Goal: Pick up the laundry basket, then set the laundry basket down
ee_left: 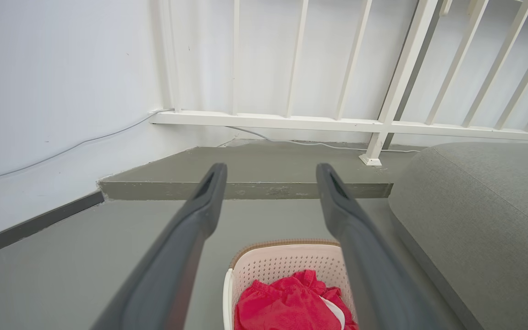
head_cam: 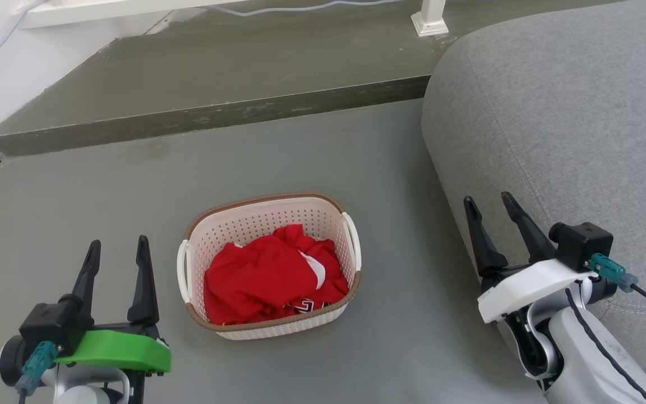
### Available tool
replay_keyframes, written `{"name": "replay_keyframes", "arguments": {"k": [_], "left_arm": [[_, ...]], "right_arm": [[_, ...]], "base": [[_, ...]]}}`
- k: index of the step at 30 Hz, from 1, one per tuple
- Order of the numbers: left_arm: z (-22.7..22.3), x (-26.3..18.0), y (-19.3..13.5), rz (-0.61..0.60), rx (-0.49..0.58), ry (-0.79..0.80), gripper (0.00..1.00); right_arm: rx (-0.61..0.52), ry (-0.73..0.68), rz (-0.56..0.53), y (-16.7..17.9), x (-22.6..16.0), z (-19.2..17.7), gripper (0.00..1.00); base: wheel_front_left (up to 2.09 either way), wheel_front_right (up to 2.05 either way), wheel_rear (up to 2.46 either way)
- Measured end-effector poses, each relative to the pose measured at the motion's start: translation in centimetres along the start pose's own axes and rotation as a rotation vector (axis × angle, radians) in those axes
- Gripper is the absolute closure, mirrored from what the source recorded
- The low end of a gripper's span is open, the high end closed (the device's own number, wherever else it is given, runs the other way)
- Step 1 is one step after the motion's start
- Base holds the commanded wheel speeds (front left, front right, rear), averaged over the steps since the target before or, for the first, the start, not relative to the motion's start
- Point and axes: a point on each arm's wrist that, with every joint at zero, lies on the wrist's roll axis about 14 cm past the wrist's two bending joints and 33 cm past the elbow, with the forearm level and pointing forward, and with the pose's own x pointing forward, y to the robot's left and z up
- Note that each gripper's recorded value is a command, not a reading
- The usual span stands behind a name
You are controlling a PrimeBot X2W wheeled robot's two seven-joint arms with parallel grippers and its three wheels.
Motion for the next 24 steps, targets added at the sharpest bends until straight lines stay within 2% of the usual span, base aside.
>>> {"name": "replay_keyframes", "arguments": {"k": [14, 15, 21, 24], "left_arm": [[0.0, 0.0, 0.2, 0.0, -0.001, -0.001, 0.0], [0.0, 0.0, 0.1, -0.002, -0.002, -0.001, 1.0], [-1.6, -0.5, 0.3, 0.013, -0.023, 0.052, 1.0], [-1.8, -0.6, 0.4, 0.021, -0.046, 0.06, 1.0]], "right_arm": [[0.005, -0.001, 0.002, 0.1, 0.1, -0.1, 0.0], [0.006, 0.0, 0.0, 0.1, 0.0, -0.2, 1.0], [0.038, 0.075, -0.027, -0.1, -1.4, -2.8, 1.0], [0.062, 0.07, -0.037, -0.3, -1.4, -2.6, 1.0]], "base": [[0.0, 0.0, 0.0], [0.0, 0.0, 0.0], [0.0, 0.0, 0.0], [0.0, 0.0, 0.0]]}}
